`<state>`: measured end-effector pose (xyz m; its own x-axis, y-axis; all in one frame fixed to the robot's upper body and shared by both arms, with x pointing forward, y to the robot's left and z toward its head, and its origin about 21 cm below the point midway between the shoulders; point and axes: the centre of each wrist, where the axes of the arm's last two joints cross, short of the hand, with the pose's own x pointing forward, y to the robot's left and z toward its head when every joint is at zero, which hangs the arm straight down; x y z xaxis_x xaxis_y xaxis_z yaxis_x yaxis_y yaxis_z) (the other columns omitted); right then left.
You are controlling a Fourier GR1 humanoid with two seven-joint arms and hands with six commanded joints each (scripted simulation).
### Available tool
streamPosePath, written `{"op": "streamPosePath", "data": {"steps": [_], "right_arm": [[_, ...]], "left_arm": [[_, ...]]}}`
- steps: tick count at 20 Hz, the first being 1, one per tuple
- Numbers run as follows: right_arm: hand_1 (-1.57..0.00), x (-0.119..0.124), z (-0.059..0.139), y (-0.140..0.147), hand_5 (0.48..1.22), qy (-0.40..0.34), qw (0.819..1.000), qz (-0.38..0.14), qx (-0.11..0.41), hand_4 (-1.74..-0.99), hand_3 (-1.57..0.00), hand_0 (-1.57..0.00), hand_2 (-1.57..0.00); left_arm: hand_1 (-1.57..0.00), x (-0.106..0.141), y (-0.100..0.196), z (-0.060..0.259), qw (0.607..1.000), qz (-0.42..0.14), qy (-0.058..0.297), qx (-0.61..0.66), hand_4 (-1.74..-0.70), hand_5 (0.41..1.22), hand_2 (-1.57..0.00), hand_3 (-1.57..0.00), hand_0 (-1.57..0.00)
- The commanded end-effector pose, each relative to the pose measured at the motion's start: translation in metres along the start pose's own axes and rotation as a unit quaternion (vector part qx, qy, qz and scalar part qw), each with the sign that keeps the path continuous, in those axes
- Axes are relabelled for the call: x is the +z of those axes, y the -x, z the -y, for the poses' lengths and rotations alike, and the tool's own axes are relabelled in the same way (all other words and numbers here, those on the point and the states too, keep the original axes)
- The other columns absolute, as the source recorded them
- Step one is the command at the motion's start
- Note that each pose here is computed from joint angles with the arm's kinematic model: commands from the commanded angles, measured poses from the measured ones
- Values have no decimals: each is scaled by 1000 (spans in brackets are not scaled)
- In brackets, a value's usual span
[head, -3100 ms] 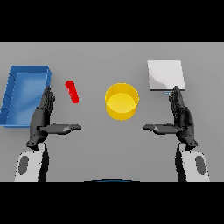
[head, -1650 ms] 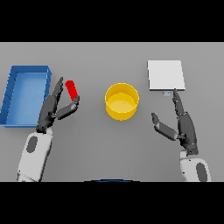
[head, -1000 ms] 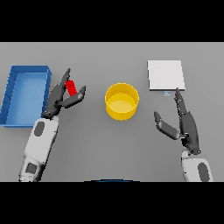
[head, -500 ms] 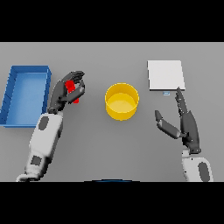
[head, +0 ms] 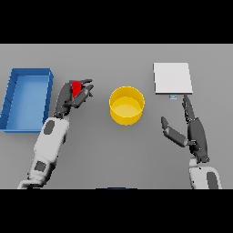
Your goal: Pick up the red beaker and tilt it to pour out 1 green nut into yellow bowl. Pick up the yellow bowl and place it on the metallic measuring scale.
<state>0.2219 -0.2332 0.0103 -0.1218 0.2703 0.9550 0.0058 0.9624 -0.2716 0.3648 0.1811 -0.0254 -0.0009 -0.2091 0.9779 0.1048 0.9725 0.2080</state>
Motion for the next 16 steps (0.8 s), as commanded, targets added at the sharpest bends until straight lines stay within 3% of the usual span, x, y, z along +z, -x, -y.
{"op": "streamPosePath", "data": {"steps": [1, 6, 10, 16], "right_arm": [[1, -1, 3, 0, 643, 0, 1000, 0, 0, -1260, 1, 1, 1], [1, 3, 0, 5, 649, 2, 1000, 5, 15, -1259, 1, 1, 1], [1, -1, 0, 2, 661, -4, 1000, 15, 18, -1261, 1, 1, 1], [1, 0, 2, 3, 678, -4, 1000, 2, 29, -1256, 1, 1, 1]], "left_arm": [[-1477, -1, -5, -2, 1000, 6, -9, 8, -1620, 1140, -1481, -1446, -1473], [-1540, -2, -26, -5, 998, 43, -28, 25, -1701, 1114, -1542, -1530, -1539], [-1558, -5, -56, -8, 996, 70, 6, -53, -1725, 1117, -1559, -1554, -1558], [-1565, -10, -85, 3, 978, 48, 61, -192, -1733, 1112, -1565, -1562, -1564]]}}
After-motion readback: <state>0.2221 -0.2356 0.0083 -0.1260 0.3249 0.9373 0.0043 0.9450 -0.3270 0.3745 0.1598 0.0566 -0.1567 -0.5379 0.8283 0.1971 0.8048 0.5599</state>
